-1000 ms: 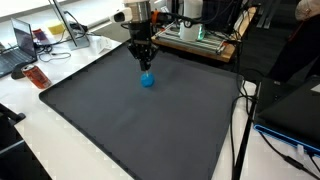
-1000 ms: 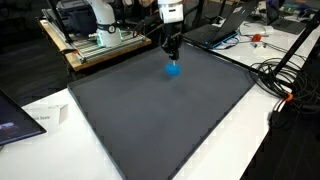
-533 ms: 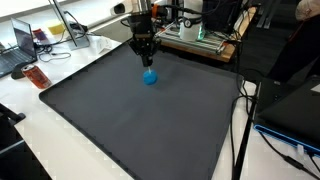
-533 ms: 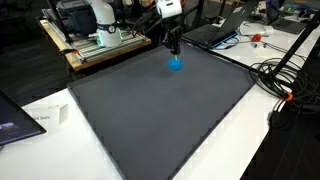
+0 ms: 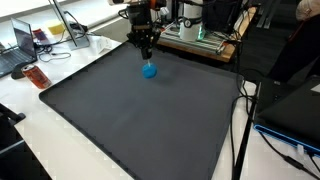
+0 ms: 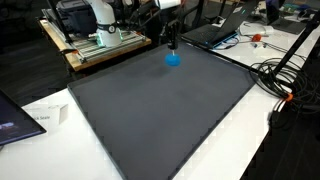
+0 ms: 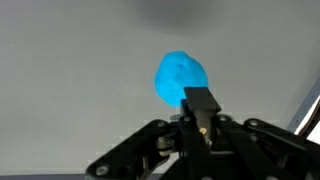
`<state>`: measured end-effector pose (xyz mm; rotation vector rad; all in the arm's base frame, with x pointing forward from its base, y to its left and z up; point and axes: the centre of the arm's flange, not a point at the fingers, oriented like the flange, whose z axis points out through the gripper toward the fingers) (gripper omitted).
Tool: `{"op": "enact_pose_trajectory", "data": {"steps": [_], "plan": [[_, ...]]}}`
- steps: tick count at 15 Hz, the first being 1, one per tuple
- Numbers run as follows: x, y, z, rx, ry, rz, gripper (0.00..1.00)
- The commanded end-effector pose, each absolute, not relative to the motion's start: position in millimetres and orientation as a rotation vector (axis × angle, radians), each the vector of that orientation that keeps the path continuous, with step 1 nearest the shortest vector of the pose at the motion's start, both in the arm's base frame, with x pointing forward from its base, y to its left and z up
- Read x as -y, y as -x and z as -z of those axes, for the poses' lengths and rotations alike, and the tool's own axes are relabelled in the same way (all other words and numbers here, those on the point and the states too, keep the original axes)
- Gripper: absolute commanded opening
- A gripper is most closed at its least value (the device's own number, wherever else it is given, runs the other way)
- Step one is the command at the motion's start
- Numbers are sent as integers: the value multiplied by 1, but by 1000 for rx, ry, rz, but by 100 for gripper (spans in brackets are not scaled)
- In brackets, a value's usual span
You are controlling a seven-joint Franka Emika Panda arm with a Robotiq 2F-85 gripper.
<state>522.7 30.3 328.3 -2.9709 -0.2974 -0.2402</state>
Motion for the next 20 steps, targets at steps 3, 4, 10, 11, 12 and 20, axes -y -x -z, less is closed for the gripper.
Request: {"op": "enact_pose_trajectory", "data": {"steps": [3, 4, 10, 11, 12, 20], "plan": [[-33, -505, -382, 387, 2990, 219, 3], [-30, -507, -385, 289, 3075, 211, 3], [-37, -502, -416, 339, 3110, 223, 3], [-40, -502, -421, 362, 3101, 219, 3], [-43, -503, -425, 371, 3100, 217, 3], [-50, -505, -423, 388, 3082, 203, 12]]}}
